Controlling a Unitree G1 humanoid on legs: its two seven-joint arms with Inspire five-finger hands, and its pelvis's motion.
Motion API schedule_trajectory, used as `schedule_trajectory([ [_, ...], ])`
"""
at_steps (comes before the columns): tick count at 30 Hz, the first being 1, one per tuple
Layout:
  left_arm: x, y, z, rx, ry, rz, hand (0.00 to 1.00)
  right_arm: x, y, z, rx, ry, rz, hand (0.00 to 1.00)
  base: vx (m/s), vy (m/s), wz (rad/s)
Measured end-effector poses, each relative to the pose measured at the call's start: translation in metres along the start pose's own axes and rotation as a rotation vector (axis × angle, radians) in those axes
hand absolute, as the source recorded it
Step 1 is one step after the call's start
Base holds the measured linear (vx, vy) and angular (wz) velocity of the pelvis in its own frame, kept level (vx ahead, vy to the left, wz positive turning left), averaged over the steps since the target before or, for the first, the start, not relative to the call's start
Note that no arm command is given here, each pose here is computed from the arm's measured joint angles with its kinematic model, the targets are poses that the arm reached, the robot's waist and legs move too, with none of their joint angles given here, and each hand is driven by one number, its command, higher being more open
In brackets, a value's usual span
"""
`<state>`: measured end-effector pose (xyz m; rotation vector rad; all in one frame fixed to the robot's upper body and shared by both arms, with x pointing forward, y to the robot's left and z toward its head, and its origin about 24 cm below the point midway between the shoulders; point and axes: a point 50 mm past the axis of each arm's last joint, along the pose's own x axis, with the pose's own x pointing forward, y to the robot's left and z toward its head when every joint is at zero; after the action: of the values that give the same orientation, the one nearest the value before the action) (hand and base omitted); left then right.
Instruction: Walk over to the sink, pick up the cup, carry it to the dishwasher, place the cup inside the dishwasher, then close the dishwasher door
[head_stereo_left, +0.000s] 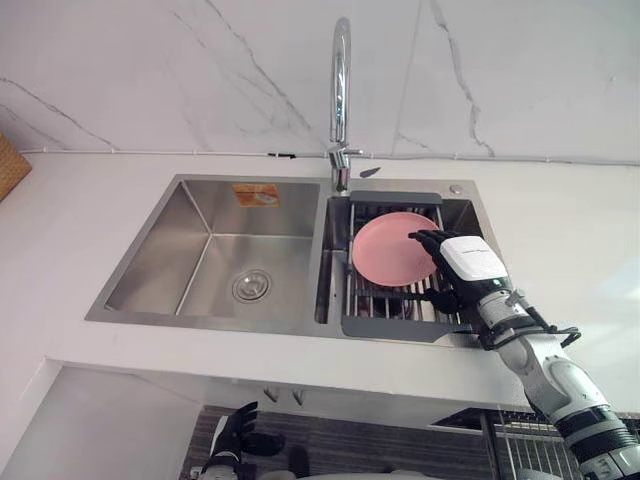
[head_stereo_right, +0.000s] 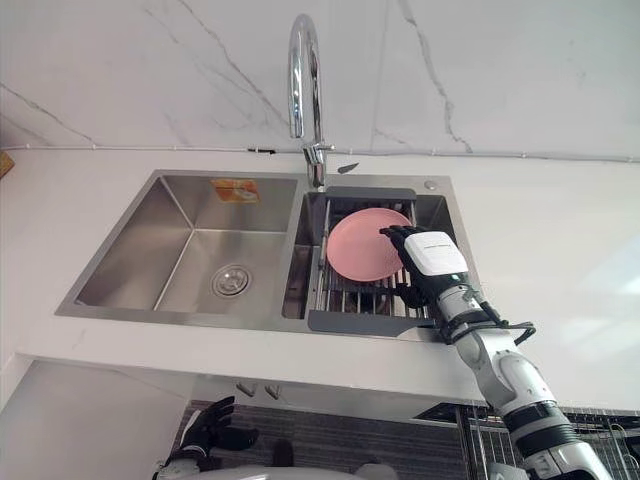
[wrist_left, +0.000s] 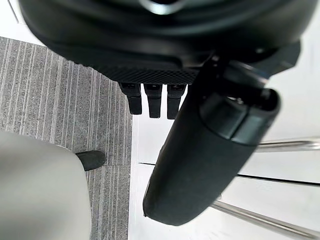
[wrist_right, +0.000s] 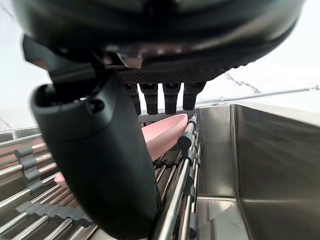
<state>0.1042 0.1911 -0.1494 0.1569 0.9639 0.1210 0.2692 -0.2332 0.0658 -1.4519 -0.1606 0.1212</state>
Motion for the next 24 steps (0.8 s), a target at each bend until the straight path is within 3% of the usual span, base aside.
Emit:
schedule_trajectory([
  [19,0.001,-0.001,0.004,0.018,-0.016,-0.010,0.90,0.013,-0.002,0.013,0.065,0.001,-0.065,0.90,-0.01,-0.005,0.01],
  [20,0.001,-0.001,0.004,0.018,-0.016,-0.010,0.90,0.013,-0.002,0.013,0.066,0.001,-0.065,0.30,0.00,0.000,0.00],
  [24,0.001,-0.001,0.004,0.018,-0.017,-0.010,0.90,0.013,-0.002,0.013,0.068,0.002,-0.065,0.30,0.00,0.000,0.00],
])
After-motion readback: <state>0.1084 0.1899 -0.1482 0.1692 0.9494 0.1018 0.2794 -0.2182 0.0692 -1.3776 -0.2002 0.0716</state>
